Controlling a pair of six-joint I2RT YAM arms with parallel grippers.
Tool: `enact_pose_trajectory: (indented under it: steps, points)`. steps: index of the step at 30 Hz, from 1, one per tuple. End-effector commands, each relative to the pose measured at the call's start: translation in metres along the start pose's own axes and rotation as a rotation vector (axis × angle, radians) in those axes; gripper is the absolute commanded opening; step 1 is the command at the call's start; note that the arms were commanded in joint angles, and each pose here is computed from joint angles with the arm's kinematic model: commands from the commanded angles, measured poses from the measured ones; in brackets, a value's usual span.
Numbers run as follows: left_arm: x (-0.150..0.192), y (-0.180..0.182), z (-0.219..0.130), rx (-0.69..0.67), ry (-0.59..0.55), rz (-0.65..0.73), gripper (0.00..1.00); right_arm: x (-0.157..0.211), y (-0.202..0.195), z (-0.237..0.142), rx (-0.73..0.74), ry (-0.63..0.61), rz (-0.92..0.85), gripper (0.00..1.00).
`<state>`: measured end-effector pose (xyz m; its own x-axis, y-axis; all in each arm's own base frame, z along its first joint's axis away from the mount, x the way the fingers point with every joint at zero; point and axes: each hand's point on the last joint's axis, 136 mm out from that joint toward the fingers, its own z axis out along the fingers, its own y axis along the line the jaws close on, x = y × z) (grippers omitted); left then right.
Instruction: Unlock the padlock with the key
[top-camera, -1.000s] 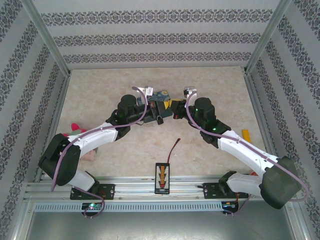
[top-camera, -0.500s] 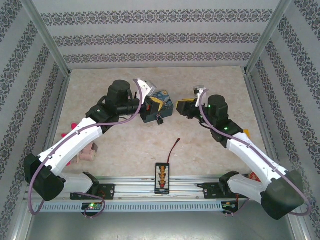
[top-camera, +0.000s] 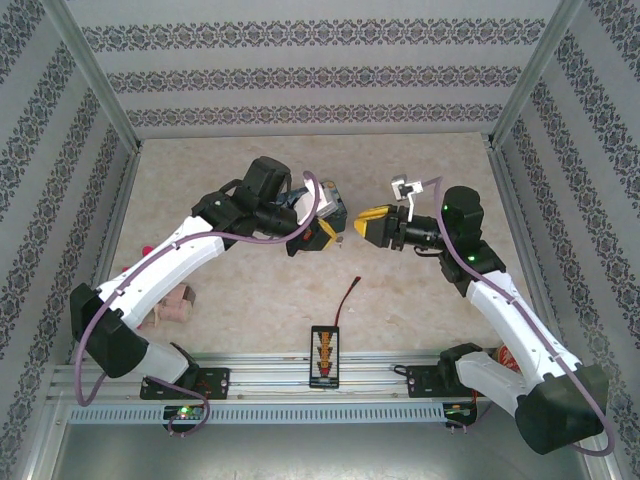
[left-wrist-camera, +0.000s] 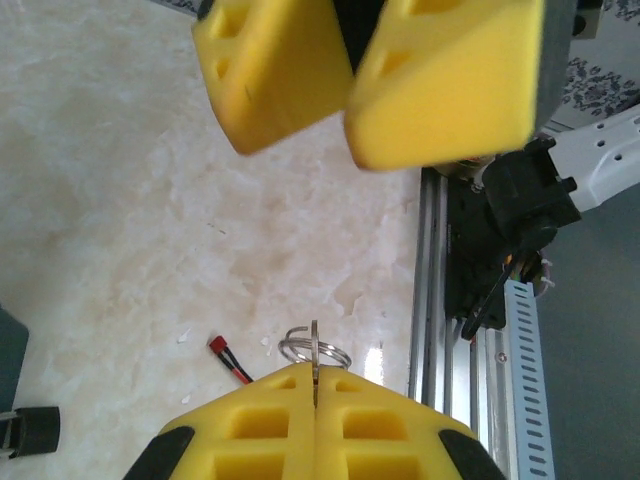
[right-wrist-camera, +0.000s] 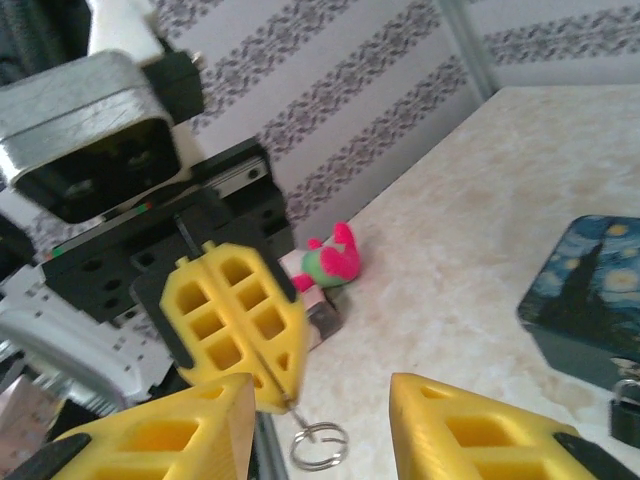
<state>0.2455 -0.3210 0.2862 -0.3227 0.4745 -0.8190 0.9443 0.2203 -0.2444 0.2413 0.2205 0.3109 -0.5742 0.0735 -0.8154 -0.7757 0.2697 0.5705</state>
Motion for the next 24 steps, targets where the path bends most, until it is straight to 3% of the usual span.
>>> enact_pose_trajectory:
  steps: [1,8,24]
  points:
    - [-0.008,-0.015,-0.002,0.065,-0.013,0.060,0.00,0.004,0.031,0.003,-0.147,0.049,-0.077,0.39]
    - [-0.008,-0.019,-0.007,0.064,-0.013,0.083,0.00,0.015,0.038,0.015,-0.217,0.116,-0.062,0.30]
    - [-0.015,-0.025,-0.017,0.046,-0.054,0.114,0.00,0.022,0.028,0.022,-0.219,0.155,-0.023,0.27]
